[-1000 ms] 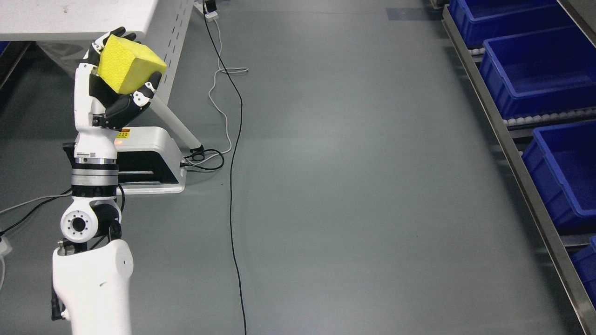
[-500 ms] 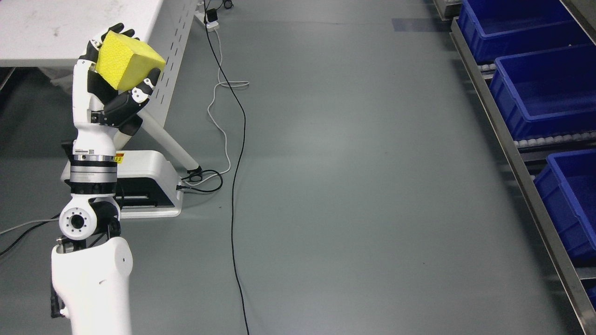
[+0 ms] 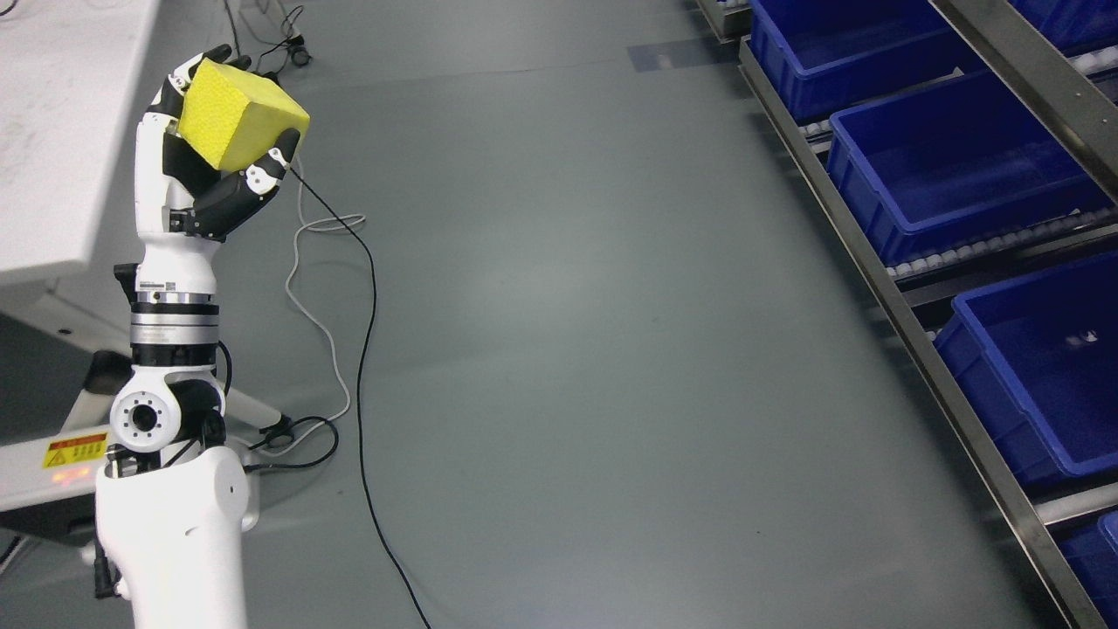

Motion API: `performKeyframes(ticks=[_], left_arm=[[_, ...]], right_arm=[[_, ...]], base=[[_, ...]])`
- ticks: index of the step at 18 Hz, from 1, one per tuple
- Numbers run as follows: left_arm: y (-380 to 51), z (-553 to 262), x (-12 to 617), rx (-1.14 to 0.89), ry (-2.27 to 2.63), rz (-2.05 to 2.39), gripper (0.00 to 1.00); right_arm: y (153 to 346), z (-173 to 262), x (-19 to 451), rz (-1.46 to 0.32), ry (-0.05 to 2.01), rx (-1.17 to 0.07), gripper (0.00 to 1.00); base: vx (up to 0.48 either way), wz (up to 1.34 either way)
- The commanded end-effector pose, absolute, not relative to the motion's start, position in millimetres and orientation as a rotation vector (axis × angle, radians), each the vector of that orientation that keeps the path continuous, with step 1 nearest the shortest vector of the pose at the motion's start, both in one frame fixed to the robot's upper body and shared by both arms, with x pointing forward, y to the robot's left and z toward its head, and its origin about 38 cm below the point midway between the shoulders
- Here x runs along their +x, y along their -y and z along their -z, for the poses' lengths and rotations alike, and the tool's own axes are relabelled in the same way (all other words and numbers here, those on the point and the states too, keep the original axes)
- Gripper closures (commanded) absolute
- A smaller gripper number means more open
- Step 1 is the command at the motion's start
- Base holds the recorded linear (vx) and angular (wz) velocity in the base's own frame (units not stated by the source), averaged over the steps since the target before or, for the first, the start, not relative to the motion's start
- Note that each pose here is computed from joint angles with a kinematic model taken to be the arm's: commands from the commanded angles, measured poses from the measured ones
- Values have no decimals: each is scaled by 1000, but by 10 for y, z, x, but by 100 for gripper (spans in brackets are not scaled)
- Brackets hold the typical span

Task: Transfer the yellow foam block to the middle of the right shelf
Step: 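Hold the cube raised in the left hand while turning toward the bins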

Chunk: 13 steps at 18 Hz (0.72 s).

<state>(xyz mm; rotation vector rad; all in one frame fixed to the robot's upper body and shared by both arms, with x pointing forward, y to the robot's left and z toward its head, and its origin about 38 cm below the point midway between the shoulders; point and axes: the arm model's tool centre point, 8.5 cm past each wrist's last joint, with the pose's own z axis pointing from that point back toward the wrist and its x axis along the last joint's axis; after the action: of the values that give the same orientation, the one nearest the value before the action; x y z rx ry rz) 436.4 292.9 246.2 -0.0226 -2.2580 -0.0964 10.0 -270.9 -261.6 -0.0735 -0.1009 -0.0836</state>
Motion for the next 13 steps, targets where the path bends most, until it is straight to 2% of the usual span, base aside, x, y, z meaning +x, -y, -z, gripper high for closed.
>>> performKeyframes(ticks=[1, 13], left_arm=[[-3007, -2481, 4341, 0, 2261, 105, 53], [-3000, -2469, 4342, -1, 2257, 109, 53]], right_arm=[[2827, 2605, 181, 82, 122, -91, 0], [2827, 2605, 171, 83, 121, -91, 0]], base=[[369, -378], [418, -107]])
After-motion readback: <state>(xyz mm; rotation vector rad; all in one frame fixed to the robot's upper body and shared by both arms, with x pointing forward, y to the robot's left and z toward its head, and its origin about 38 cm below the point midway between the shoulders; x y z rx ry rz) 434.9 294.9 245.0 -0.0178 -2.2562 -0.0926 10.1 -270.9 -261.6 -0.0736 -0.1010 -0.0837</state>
